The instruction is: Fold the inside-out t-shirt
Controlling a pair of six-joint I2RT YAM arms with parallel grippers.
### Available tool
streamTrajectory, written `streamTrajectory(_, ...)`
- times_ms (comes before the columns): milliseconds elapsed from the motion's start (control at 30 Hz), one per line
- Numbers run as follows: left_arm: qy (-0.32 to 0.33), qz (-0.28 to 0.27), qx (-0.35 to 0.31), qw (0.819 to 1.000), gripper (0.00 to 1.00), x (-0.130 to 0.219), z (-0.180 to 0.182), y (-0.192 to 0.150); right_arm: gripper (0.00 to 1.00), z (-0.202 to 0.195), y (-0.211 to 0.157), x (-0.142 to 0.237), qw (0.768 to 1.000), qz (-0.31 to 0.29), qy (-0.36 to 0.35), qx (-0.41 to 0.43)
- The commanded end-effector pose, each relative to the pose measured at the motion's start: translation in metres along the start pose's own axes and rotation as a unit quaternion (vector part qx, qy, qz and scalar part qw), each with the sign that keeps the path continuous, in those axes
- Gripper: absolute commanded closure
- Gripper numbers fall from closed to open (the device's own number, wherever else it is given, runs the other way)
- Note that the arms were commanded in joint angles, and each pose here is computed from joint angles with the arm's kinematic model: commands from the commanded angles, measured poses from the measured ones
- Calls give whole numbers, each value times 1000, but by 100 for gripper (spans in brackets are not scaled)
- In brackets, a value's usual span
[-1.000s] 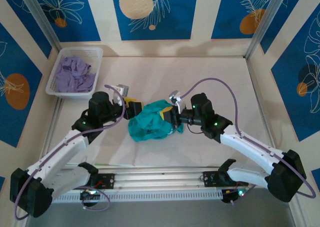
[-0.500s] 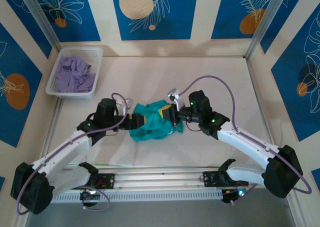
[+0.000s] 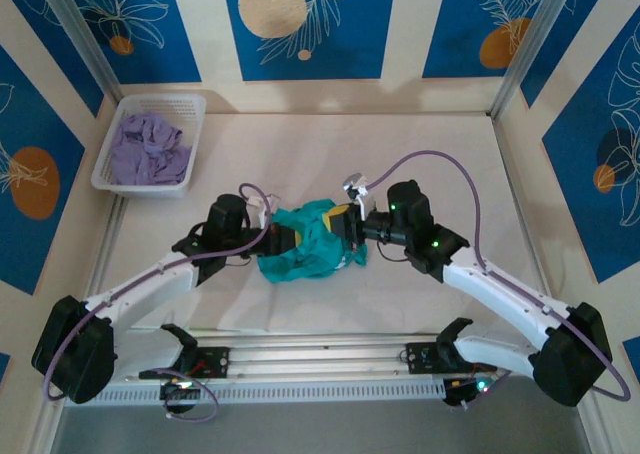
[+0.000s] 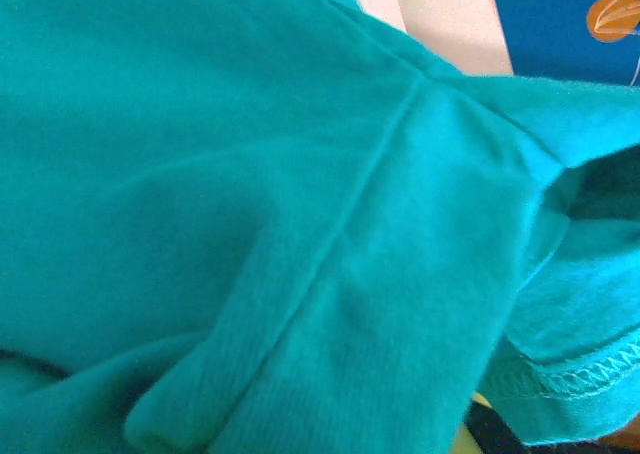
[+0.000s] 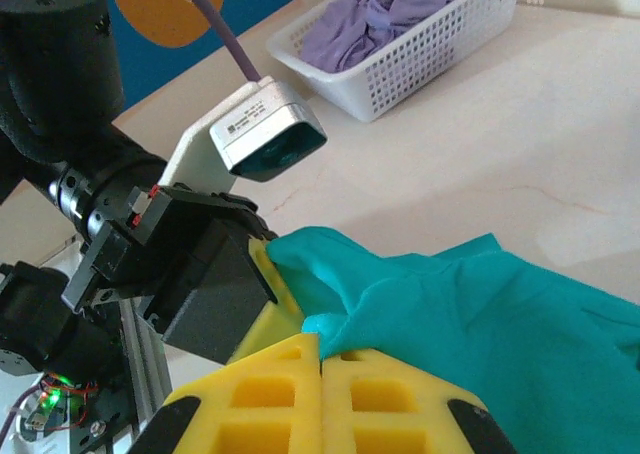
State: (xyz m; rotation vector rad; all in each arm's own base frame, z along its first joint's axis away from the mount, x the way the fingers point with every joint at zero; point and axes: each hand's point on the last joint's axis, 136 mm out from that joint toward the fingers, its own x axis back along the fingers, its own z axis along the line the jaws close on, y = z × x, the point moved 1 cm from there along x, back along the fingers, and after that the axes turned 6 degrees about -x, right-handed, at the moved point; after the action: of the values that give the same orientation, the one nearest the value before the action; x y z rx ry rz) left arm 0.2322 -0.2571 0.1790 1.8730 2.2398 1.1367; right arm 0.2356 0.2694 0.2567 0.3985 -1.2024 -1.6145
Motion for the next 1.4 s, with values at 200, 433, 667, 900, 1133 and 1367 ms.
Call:
streamTrajectory(200, 42, -65, -100, 992, 100, 44, 4, 26, 100, -11, -11, 38, 1000, 23, -1, 16)
streamTrajectory(433, -30, -92, -157, 983, 100, 54, -29, 36, 99, -8, -20, 35, 997, 51, 46, -31)
streamTrajectory(667, -98, -82, -173, 977, 100, 55, -54, 35, 89, -37, -46, 13, 991, 113, -25, -68)
streamTrajectory(900, -87, -62, -167, 980, 100, 52, -49, 31, 78, -40, -43, 16, 991, 112, -53, -43)
streamTrajectory(1133, -83, -51, -153, 983, 100, 47, -44, 32, 64, -20, -30, 25, 991, 67, -82, 83)
streamTrajectory(1367, -80, -45, -142, 986, 100, 45, -45, 35, 59, 9, -29, 17, 980, 56, -64, 180)
